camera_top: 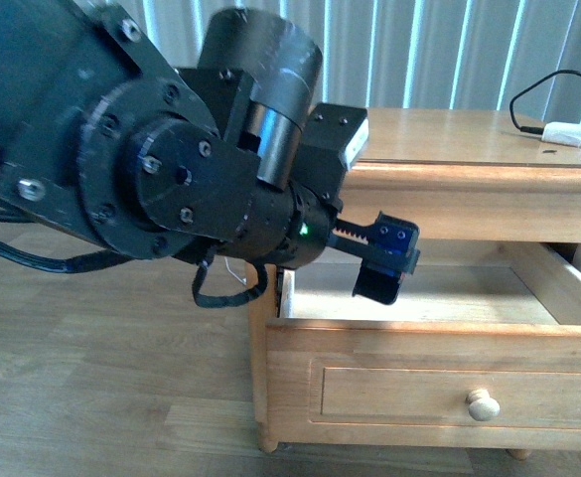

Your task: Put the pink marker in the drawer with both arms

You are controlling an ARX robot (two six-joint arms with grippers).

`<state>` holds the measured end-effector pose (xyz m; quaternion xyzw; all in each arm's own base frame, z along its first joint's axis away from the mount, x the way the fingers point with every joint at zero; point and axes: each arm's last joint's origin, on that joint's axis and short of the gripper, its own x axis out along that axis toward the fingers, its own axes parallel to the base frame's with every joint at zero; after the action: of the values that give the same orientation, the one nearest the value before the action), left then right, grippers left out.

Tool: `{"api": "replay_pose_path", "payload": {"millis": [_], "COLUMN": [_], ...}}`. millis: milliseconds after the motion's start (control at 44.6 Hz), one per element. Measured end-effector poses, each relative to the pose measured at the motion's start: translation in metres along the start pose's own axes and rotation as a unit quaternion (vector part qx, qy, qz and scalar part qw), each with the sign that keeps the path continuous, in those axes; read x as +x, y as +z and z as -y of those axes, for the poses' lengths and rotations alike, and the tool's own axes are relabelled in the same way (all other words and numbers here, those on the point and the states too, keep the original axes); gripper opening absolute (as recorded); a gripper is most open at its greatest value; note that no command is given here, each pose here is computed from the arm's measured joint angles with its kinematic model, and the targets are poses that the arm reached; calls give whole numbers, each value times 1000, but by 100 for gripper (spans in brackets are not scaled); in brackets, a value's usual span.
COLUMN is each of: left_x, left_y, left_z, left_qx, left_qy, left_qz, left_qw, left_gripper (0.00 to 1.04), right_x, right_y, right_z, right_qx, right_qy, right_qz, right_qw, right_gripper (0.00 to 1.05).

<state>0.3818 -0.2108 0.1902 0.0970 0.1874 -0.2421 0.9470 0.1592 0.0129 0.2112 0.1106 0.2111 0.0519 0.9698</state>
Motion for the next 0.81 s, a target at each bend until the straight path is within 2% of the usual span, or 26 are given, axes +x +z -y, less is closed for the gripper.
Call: {"api": "replay_pose_path", "payload": {"millis": [224, 336, 672, 806], "left_x": [-53, -84, -180, -230], "left_y": [17, 17, 0, -19], "left_z": [-9, -13, -26, -31], "left_qx": [-49, -64, -101, -127], "left_qy": [62, 90, 171, 224], "left_qz": [67, 90, 128, 137], "left_qw": [995, 990, 972, 957], "left_gripper": [98, 98, 98, 98], "right_x": [0, 0, 0, 0], "right_y": [0, 0, 0, 0], "right_z": [0, 0, 0, 0], "right_qx": [0, 0, 0, 0], "right_qy": [0, 0, 0, 0], "right_qz": [0, 0, 0, 0], "right_qw": [1000, 1000, 1000, 1000], "right_gripper": [96, 96, 96, 96]}}
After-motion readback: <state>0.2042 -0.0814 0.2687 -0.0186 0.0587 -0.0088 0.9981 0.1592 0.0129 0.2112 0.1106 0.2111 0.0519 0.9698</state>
